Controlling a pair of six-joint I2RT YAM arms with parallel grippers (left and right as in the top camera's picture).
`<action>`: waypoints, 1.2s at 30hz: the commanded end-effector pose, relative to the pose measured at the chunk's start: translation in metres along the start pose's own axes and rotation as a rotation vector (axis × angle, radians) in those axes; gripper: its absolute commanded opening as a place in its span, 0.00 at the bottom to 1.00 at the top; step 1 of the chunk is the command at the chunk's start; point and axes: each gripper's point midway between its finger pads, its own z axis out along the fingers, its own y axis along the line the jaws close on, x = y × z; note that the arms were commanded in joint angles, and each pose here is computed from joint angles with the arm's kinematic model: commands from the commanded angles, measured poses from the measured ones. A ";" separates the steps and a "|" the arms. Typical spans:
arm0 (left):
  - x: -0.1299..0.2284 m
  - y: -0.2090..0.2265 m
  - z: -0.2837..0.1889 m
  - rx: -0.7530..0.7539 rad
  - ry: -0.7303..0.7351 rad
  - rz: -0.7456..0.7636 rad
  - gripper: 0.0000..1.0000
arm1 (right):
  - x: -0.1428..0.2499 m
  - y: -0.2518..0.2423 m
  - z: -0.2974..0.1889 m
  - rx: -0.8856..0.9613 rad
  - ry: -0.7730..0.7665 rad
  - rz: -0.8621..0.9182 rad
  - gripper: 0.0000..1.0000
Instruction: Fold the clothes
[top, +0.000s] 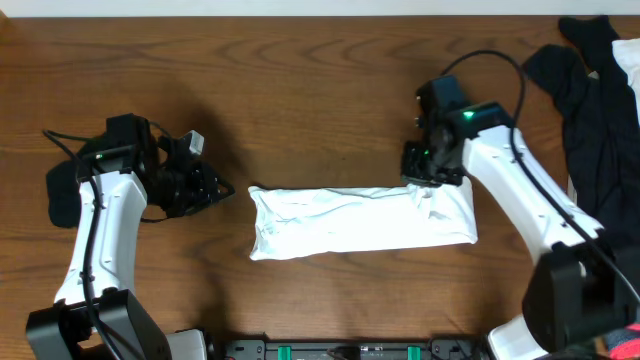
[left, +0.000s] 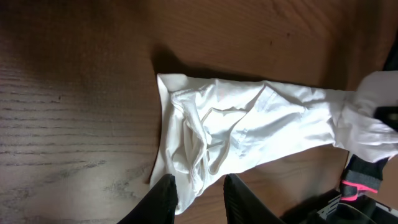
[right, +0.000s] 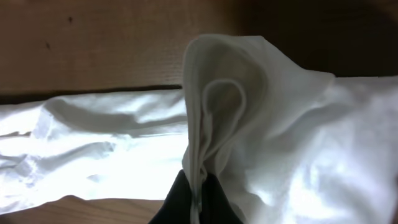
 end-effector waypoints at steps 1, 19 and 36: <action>0.001 0.002 0.000 -0.012 0.004 0.008 0.29 | 0.004 0.013 0.009 -0.001 0.019 -0.006 0.01; 0.001 0.007 0.000 -0.041 0.003 0.008 0.29 | 0.021 0.045 0.014 -0.015 0.022 -0.109 0.18; 0.002 0.008 0.001 -0.042 0.007 0.006 0.41 | -0.002 -0.014 0.008 0.105 0.000 -0.019 0.30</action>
